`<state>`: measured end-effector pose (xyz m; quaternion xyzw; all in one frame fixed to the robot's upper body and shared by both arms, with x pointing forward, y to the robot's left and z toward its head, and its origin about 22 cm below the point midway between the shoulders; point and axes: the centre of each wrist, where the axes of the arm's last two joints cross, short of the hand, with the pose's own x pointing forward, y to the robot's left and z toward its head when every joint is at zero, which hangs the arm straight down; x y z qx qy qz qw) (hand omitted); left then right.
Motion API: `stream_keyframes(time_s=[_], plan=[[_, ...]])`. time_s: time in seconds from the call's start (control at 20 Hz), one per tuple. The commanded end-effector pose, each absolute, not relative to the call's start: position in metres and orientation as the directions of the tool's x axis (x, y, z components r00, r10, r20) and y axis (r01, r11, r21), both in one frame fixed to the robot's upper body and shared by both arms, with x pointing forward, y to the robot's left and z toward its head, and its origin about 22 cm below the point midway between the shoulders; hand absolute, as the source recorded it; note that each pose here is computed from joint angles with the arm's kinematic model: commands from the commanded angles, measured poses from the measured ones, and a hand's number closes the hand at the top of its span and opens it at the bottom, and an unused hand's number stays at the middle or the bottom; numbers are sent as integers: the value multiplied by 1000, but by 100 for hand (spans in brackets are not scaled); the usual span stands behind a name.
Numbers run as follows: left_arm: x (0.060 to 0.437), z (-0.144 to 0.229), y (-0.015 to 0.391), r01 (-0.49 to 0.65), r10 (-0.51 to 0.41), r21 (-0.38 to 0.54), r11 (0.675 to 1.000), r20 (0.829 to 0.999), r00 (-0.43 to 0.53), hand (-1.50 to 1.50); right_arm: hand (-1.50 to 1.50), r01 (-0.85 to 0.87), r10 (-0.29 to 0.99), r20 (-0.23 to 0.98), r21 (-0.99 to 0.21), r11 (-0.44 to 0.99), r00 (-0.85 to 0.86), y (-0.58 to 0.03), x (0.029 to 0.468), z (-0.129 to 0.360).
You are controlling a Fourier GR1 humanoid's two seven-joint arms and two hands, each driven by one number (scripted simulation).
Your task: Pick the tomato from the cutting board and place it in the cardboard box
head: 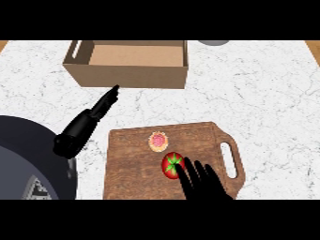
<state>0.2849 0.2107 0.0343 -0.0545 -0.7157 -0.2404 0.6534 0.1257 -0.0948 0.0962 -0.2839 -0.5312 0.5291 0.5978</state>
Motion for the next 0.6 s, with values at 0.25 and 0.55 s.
stream_keyframes(time_s=[0.25, 0.55], plan=[[290, 39, 226, 295, -244, 264, 918, 964, -102, 0, -150, -365, 965, 263, -897, 250, 16, -64, 156, 62], [285, 45, 207, 317, -241, 263, 911, 965, -108, 0, -150, -382, 970, 243, -894, 232, 19, -62, 164, 63]])
